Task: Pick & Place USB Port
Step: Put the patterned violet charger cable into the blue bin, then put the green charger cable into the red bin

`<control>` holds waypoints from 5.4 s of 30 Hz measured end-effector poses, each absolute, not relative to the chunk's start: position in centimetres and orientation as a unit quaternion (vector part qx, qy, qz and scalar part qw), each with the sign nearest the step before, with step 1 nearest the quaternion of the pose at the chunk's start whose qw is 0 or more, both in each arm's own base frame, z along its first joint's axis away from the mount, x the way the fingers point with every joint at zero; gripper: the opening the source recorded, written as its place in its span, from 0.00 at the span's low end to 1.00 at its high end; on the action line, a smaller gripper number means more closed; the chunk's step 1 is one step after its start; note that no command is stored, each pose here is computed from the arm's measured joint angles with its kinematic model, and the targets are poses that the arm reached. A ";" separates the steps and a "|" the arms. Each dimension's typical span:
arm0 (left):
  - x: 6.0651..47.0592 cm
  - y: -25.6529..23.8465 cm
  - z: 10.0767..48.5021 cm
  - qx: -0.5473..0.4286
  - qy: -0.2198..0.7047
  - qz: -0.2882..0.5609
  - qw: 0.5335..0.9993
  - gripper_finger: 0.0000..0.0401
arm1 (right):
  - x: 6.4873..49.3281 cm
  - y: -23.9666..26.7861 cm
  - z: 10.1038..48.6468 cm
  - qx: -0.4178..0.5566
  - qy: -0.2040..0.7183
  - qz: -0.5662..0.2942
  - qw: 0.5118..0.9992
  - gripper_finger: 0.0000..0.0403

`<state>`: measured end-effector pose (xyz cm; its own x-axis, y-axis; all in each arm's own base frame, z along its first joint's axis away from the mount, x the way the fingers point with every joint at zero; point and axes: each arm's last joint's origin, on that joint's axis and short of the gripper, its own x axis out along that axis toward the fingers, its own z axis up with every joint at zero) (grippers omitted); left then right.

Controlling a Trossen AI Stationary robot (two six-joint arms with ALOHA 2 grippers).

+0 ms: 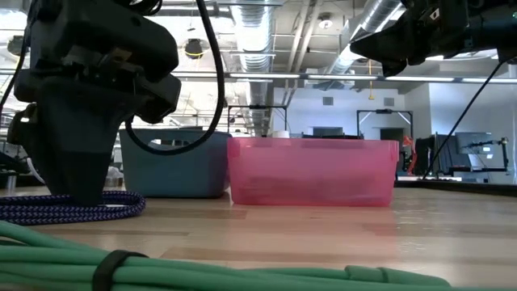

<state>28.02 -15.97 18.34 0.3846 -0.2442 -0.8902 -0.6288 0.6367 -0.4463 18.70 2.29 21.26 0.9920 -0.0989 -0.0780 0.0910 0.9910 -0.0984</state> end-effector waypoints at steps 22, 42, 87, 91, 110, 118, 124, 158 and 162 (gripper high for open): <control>28.9 -16.5 22.7 -0.373 0.450 0.072 0.808 0.03 | 18.7 2.3 21.2 -0.048 0.042 -0.048 0.997 0.01; 22.9 -9.1 35.2 -0.049 0.161 0.192 0.967 0.03 | 18.7 2.3 21.2 -0.048 0.046 -0.048 0.997 0.01; 23.1 -0.4 20.7 -0.234 0.202 0.307 0.900 0.06 | 18.7 2.3 21.0 -0.051 0.056 -0.048 0.996 0.01; 23.1 -0.4 20.8 -0.234 0.200 0.307 0.900 0.13 | 18.7 2.3 21.0 -0.051 0.056 -0.048 0.996 0.01; 23.7 0.6 24.1 -0.153 0.103 0.233 0.955 0.26 | 18.7 2.3 21.0 -0.052 0.056 -0.048 0.996 0.01; 22.3 -1.1 26.7 -0.166 0.058 0.118 0.977 0.23 | 18.7 2.3 21.0 -0.056 0.056 -0.048 0.996 0.01; 21.9 -4.0 28.0 -0.119 0.040 0.062 0.990 0.21 | 18.7 2.3 21.0 -0.056 0.056 -0.048 0.996 0.01; 28.2 -12.0 26.7 -0.073 0.345 -0.047 0.935 0.17 | 18.7 2.3 21.0 -0.056 0.057 -0.048 0.996 0.01; 28.8 -13.4 27.8 -0.055 0.331 -0.067 0.940 0.17 | 18.7 2.3 21.0 -0.056 0.057 -0.048 0.996 0.01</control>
<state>28.83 -13.38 27.82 0.7724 -0.1625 -0.6140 0.0893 0.9849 -0.1484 18.67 2.28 20.95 0.9889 -0.1023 -0.1075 0.0896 0.9891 -0.1165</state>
